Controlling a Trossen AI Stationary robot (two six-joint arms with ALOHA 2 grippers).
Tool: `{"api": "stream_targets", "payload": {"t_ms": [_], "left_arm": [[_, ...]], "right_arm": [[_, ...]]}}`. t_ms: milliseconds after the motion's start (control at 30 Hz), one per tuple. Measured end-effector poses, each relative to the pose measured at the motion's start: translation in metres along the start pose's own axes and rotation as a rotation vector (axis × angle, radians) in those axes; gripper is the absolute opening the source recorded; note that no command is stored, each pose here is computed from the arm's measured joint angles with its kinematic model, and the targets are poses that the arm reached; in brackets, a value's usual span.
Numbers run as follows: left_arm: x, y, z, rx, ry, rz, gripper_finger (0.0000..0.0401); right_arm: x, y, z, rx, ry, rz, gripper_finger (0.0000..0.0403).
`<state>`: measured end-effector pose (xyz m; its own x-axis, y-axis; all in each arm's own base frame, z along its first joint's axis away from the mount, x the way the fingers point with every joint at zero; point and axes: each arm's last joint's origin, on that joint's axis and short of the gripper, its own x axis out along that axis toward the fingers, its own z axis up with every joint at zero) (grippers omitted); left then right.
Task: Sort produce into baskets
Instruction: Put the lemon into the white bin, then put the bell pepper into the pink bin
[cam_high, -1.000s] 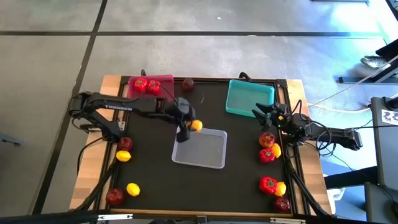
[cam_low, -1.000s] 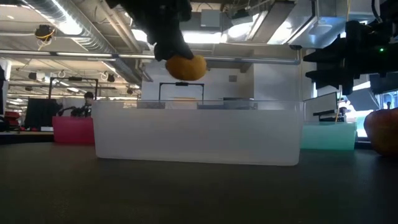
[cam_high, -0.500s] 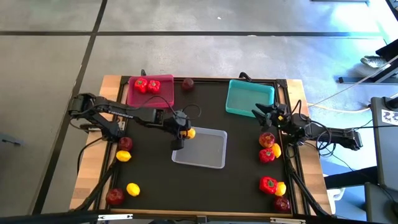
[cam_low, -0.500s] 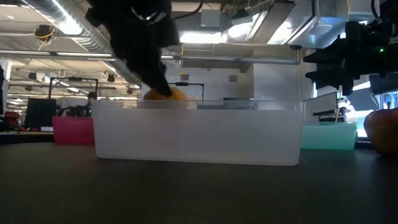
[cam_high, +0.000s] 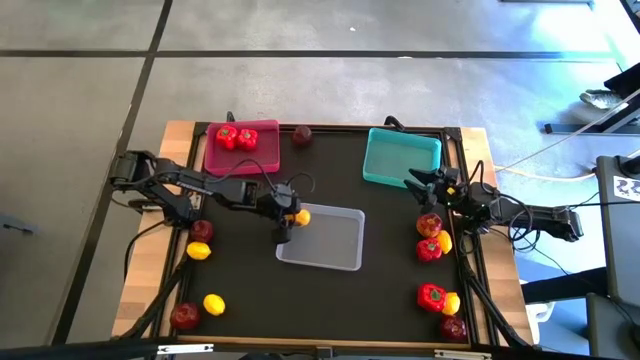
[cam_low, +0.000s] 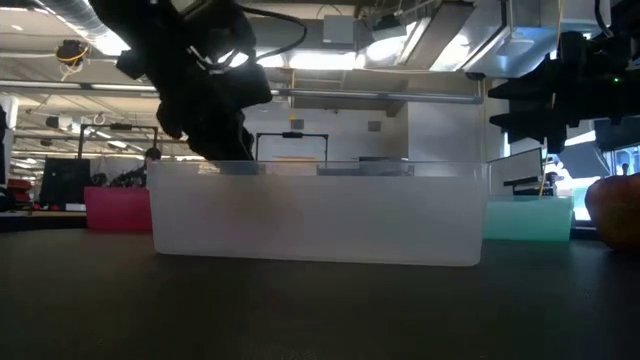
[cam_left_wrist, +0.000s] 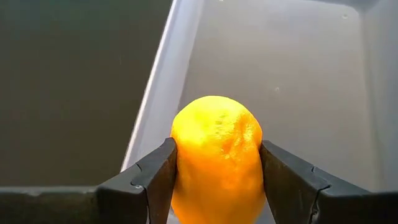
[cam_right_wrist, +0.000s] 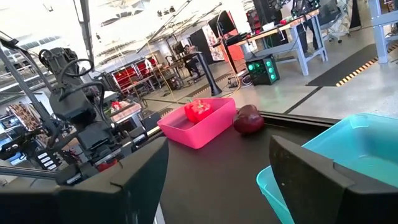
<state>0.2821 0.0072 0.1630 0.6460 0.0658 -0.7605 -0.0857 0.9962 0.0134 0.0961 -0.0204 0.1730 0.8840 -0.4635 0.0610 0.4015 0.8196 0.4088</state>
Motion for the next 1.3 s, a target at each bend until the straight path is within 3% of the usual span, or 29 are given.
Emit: {"api": "stream_targets", "payload": {"t_ms": [367, 700, 1067, 1300], "left_arm": [[0.0, 0.0, -0.001, 0.016, 0.005, 0.002, 0.0243], [-0.001, 0.0, 0.002, 0.016, 0.007, 0.005, 0.0248], [-0.024, 0.0, 0.031, -0.002, 0.011, 0.006, 0.0249], [-0.042, 0.001, 0.04, -0.014, -0.075, 0.016, 0.0249]], "right_arm": [[0.0, -0.001, -0.002, -0.008, 0.024, -0.01, 0.0278], [0.0, -0.001, -0.003, 0.016, 0.031, -0.003, 0.0278], [-0.001, 0.007, 0.003, 0.075, 0.06, 0.187, 0.0278], [-0.004, 0.02, 0.028, 0.113, 0.057, 0.295, 0.0278]]}}
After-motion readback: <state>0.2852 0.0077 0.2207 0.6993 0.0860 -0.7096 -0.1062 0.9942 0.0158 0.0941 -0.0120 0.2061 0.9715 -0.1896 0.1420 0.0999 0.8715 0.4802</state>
